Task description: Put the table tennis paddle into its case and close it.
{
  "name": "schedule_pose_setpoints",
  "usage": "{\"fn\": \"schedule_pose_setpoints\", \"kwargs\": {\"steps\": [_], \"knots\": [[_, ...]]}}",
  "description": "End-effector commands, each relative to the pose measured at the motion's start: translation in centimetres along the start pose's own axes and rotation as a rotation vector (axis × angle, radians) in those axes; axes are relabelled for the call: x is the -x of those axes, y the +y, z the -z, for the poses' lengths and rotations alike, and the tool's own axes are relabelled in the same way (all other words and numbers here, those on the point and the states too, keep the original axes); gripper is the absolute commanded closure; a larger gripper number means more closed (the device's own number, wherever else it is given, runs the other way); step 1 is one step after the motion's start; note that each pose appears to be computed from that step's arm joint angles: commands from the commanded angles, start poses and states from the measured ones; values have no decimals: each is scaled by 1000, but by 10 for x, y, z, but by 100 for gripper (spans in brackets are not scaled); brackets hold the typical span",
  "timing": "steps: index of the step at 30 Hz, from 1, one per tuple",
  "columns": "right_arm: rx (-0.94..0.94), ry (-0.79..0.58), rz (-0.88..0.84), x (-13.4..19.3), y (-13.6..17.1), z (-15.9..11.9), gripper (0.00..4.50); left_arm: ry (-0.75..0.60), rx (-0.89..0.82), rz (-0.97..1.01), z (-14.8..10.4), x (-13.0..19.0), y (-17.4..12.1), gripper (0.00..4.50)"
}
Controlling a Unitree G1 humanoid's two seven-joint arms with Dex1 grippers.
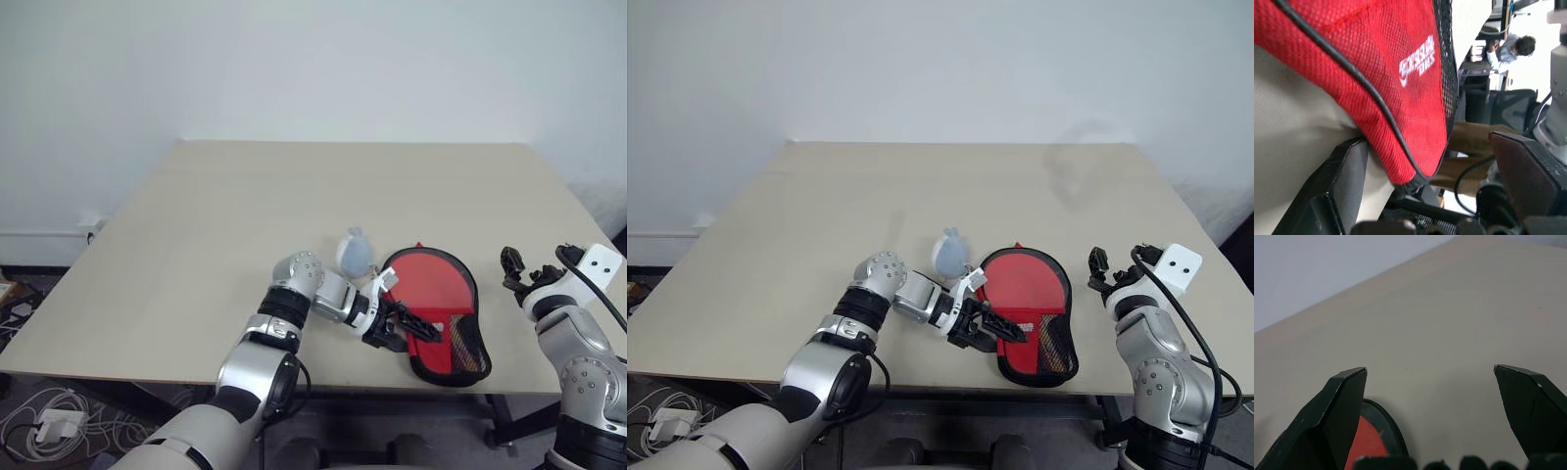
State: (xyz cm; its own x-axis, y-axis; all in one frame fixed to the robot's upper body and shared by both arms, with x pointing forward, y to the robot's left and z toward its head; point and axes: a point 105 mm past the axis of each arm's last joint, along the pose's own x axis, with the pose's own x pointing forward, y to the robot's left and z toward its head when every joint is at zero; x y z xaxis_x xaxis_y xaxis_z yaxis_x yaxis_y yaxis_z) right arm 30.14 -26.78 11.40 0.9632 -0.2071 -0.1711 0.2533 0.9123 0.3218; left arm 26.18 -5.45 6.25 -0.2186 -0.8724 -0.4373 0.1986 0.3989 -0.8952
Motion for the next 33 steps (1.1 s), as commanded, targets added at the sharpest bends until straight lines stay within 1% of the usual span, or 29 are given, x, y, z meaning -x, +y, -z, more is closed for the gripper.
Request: {"fn": "schedule_pose_setpoints", "kwargs": {"steps": [1,2,3,4,8,9,10,11,12,14,24,30,33], "knots": [[-12,-66,-15,5,4,-16,0,3,-22,4,-4,-4,-10,35],[-13,-65,-14,4,4,-16,0,6,-21,0,-3,-5,-10,35],[-16,-65,-14,4,4,-16,0,6,-24,-5,-3,-6,-10,73],[-18,-64,-15,4,5,-16,0,5,-28,-5,-3,-7,-10,93],[-20,-66,-14,3,5,-17,0,13,-38,16,-2,-9,-14,237],[-21,-66,-13,3,4,-17,0,14,-38,18,-1,-9,-14,277],[-21,-65,-13,3,4,-16,0,15,-35,17,-1,-9,-13,328],[-21,-65,-13,3,4,-16,0,17,-32,16,-1,-9,-12,349],[-21,-65,-13,3,4,-16,0,19,-30,15,-1,-9,-12,389],[-20,-64,-13,2,4,-16,0,26,-24,22,0,-9,-11,448],[-8,-65,-8,2,6,-16,0,67,-3,-10,5,-12,-6,448],[-18,-77,-7,3,7,-17,0,124,-17,21,12,-24,-16,448],[-15,-79,-9,3,9,-17,0,170,-41,57,19,-33,-28,448]]}}
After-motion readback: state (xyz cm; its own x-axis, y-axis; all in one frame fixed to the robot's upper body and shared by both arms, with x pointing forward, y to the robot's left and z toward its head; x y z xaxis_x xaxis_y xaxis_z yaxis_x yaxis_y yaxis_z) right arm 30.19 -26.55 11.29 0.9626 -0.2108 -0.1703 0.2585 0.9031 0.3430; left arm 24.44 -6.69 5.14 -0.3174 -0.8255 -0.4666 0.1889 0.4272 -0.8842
